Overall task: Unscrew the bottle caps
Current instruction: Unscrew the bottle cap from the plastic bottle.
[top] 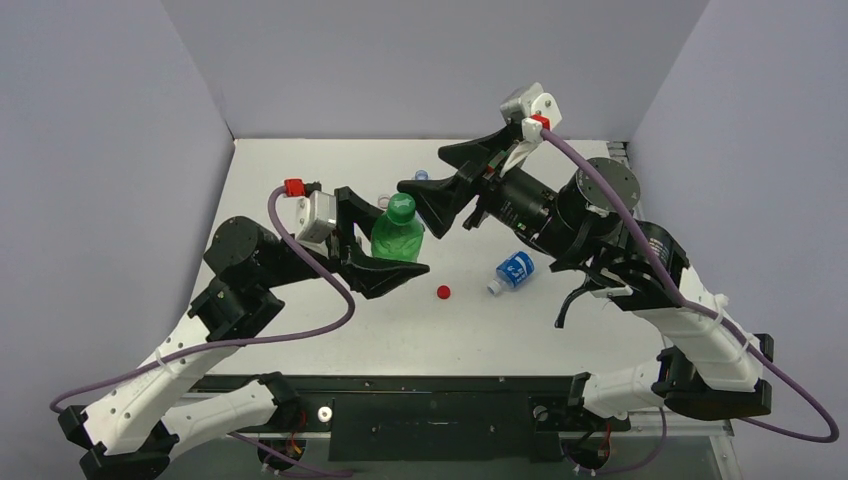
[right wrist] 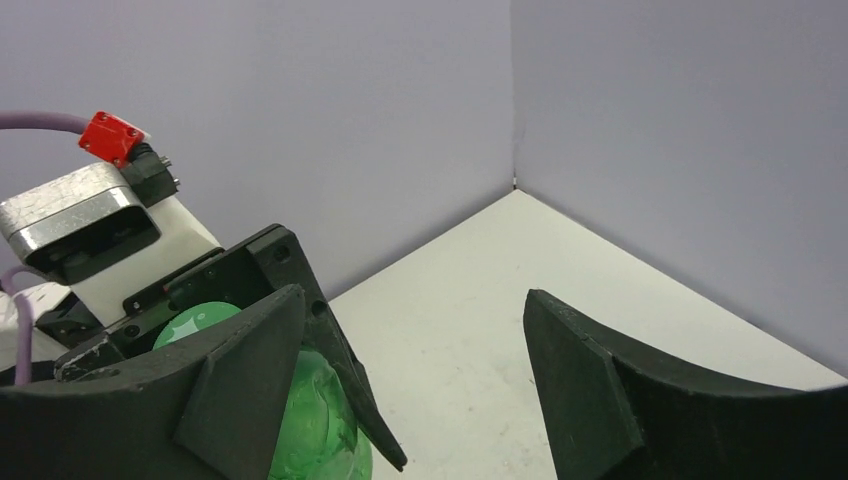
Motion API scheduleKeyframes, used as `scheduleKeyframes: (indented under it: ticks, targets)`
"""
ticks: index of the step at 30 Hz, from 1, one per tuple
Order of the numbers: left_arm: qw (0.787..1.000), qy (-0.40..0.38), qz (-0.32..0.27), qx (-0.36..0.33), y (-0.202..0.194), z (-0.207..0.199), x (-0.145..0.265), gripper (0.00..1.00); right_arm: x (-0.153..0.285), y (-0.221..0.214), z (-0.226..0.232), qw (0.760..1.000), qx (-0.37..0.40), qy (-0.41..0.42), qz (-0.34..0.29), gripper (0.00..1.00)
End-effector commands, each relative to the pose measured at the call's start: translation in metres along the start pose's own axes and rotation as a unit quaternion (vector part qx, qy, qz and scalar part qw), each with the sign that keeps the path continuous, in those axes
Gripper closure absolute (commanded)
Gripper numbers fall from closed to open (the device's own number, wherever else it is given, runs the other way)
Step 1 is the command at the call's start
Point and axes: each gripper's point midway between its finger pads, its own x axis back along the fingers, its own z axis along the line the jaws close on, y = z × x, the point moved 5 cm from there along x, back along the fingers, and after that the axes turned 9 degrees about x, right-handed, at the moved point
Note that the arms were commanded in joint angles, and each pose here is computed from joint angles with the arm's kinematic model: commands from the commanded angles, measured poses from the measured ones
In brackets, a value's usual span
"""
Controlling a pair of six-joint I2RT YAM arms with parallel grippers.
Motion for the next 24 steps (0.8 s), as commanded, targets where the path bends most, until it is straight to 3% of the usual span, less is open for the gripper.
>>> scheduleKeyframes:
  ticks: [1, 6, 12, 19, 24]
  targets:
    - [0.999, 0.046, -0.02, -0.016, 0.009, 0.012, 0.0, 1.0, 0.009, 0.008, -0.009, 0.999, -0.007, -0.047, -0.015, 0.24]
    - [0.998, 0.053, -0.021, -0.006, 0.008, 0.014, 0.001, 1.0, 0.022, 0.026, -0.023, 0.992, -0.04, -0.101, -0.059, 0.22]
    - [0.998, 0.065, -0.025, 0.011, 0.008, 0.016, 0.001, 1.0, 0.027, 0.028, -0.033, 0.985, -0.054, -0.149, -0.065, 0.21]
    - [0.996, 0.081, -0.025, 0.042, 0.004, 0.022, 0.002, 1.0, 0.024, 0.034, -0.006, 0.994, -0.05, -0.039, -0.086, 0.24]
    - [0.995, 0.088, -0.024, 0.047, 0.003, 0.026, 0.001, 1.0, 0.008, 0.027, 0.011, 0.997, -0.045, 0.012, -0.064, 0.34]
